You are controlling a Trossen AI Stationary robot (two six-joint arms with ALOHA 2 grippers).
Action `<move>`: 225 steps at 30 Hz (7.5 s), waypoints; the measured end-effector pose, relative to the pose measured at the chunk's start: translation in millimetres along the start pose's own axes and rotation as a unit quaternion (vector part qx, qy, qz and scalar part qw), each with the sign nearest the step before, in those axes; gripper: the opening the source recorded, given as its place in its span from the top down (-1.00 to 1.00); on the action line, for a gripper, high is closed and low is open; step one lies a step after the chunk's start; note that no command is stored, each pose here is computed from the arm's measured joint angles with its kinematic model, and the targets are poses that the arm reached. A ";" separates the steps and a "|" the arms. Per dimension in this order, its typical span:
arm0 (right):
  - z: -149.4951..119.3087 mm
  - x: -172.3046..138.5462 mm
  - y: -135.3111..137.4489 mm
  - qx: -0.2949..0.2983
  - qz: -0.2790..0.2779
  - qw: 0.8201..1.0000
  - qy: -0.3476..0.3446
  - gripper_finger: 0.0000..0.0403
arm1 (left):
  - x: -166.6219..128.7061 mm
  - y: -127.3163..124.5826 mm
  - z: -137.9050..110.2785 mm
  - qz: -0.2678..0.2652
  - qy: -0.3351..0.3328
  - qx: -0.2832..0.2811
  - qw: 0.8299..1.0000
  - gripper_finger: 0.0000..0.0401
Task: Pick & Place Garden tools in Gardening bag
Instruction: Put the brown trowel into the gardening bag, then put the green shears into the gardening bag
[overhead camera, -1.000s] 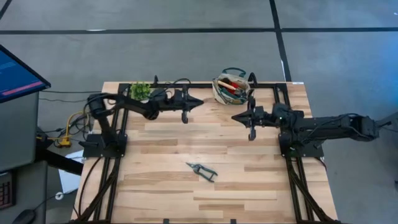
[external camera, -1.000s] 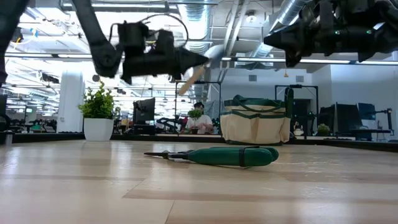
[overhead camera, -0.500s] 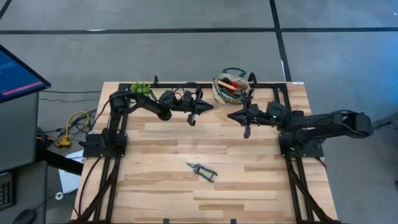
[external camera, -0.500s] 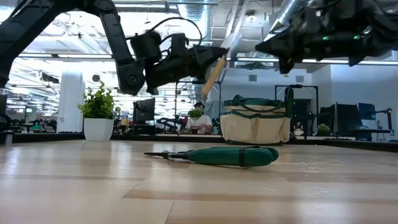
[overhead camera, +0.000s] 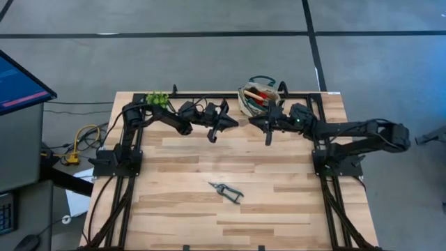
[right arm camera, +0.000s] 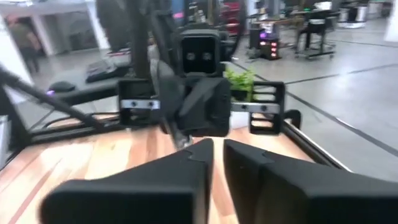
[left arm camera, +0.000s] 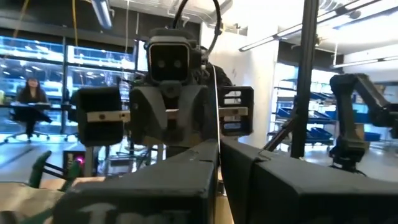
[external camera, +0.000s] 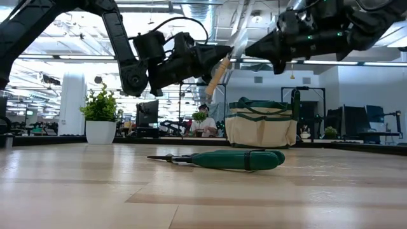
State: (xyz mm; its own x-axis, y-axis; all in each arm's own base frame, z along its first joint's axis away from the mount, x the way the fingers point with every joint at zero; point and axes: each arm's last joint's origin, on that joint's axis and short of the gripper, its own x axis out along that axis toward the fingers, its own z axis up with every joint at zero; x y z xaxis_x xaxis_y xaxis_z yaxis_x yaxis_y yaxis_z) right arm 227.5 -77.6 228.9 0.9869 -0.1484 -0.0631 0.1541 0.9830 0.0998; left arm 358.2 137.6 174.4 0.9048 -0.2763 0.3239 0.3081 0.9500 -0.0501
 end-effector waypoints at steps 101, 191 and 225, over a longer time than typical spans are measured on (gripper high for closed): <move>81.1 61.5 -82.1 -0.101 -0.200 0.957 0.182 1.00 | -59.8 -26.8 52.9 0.059 0.065 0.017 0.996 0.59; 82.9 84.8 -103.2 -0.045 -0.223 0.933 0.280 0.09 | -81.5 -46.5 44.2 0.086 0.089 0.005 0.992 0.62; 155.4 16.1 24.3 -0.106 -0.081 0.969 0.206 0.86 | -81.5 -46.5 44.1 0.086 0.088 -0.007 0.992 0.62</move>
State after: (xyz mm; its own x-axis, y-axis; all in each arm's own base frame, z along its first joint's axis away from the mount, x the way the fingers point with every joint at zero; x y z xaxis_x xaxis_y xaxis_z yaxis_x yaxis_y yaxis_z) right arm 254.4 -72.8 384.6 0.8413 -0.2897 -0.4564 0.2490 0.9571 -0.1485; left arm 257.1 122.4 192.0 0.9815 -0.1318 0.1391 0.1468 0.9837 -0.1039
